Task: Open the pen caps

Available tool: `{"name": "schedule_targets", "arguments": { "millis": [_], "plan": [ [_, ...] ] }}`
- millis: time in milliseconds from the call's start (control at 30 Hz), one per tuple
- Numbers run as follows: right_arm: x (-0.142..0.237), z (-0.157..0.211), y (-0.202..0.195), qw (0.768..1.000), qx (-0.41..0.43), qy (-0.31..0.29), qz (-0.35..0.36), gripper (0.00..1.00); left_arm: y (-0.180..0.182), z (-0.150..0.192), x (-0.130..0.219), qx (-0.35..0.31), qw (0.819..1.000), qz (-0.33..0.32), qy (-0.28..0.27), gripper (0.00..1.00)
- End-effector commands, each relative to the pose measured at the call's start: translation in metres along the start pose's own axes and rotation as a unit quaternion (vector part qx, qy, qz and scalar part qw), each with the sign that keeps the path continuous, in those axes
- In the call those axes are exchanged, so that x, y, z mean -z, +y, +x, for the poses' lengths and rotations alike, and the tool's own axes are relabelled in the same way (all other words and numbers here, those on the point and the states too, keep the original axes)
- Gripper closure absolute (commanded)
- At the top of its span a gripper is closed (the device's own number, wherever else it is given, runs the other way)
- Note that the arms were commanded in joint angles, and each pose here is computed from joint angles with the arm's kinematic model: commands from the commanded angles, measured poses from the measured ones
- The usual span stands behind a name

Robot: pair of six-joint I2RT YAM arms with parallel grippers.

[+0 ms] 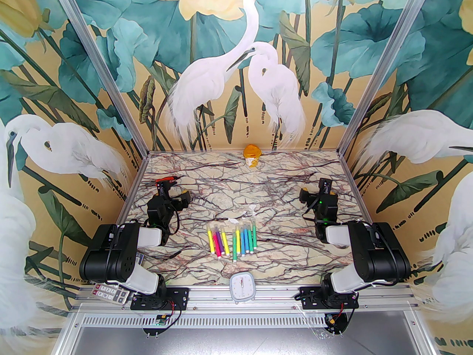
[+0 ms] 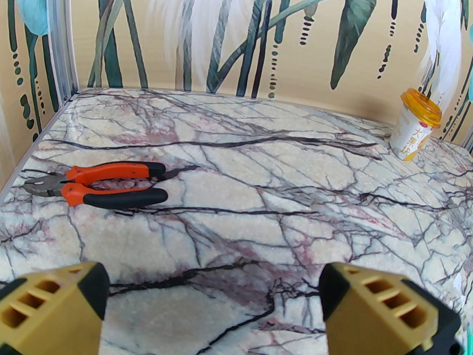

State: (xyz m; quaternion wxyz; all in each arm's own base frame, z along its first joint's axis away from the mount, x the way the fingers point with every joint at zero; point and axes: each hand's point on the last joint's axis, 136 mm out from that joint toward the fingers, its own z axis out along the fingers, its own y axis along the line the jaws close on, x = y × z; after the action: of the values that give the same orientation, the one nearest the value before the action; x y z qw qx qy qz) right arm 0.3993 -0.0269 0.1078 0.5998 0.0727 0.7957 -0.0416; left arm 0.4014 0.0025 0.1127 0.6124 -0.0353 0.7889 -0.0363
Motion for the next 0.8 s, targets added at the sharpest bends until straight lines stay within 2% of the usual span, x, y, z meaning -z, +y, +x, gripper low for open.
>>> {"name": "schedule_targets", "arguments": {
  "millis": [0, 533, 667, 767],
  "plan": [
    [0.000, -0.002, 0.001, 1.000, 0.006, -0.005, -0.005, 0.01, -0.001, -0.004, -0.004, -0.006, 1.000, 0.009, -0.001, 0.00],
    [0.000, -0.002, 0.001, 1.000, 0.006, -0.006, -0.005, 0.01, -0.001, -0.004, -0.003, -0.008, 1.000, 0.007, -0.002, 0.00],
    [0.000, -0.007, -0.005, 1.000, 0.000, -0.005, 0.013, 0.01, 0.007, -0.013, 0.001, -0.001, 1.000, -0.021, -0.010, 0.00],
    [-0.001, -0.015, -0.009, 0.999, -0.001, 0.023, 0.027, 0.01, 0.012, -0.025, 0.010, 0.008, 0.999, -0.043, -0.005, 0.00]
  ]
}}
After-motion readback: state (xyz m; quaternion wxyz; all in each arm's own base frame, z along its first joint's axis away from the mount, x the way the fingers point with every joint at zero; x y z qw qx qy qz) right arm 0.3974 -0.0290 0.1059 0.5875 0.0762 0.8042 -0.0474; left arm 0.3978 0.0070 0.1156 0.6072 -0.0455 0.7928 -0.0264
